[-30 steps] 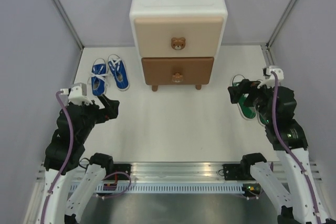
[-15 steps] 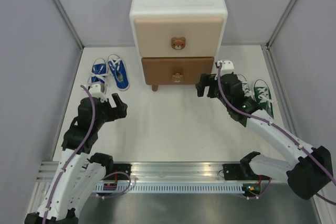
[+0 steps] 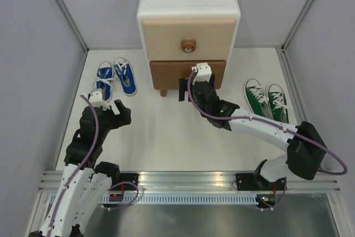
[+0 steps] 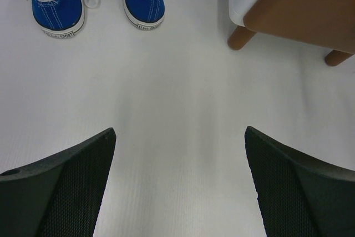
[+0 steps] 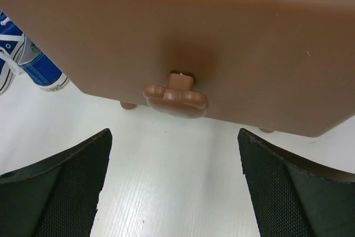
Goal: Place and organize the shoes in the shoe cabinet
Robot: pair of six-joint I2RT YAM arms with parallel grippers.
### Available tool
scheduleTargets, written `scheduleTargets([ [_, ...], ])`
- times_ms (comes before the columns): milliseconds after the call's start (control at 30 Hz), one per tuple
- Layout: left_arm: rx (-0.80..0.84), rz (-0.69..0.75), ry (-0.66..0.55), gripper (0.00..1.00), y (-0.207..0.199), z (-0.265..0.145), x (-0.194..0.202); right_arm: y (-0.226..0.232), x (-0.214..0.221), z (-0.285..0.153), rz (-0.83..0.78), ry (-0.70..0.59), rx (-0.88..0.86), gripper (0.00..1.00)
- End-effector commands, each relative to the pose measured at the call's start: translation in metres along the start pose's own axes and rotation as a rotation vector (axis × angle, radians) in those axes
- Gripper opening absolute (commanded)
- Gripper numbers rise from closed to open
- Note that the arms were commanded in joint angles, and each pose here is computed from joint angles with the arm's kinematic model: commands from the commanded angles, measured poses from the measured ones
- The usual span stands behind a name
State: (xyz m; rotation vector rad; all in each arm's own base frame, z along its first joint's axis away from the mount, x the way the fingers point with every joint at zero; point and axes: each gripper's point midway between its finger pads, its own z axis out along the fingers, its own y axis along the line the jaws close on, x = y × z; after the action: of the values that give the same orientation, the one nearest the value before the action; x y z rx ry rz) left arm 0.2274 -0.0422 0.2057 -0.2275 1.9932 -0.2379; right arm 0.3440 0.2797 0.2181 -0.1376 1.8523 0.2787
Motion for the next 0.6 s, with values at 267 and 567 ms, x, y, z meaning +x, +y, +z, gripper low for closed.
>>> scheduleTargets([
  [267,-0.005,0.027,-0.054,1.0,0.001,0.001,-0.013,0.011,-0.024,0.033,0.067,-0.094,0.17,0.86],
  [567,-0.006,0.028,-0.056,1.0,0.001,0.0,-0.012,0.013,-0.01,0.051,0.05,-0.075,0.241,0.77],
])
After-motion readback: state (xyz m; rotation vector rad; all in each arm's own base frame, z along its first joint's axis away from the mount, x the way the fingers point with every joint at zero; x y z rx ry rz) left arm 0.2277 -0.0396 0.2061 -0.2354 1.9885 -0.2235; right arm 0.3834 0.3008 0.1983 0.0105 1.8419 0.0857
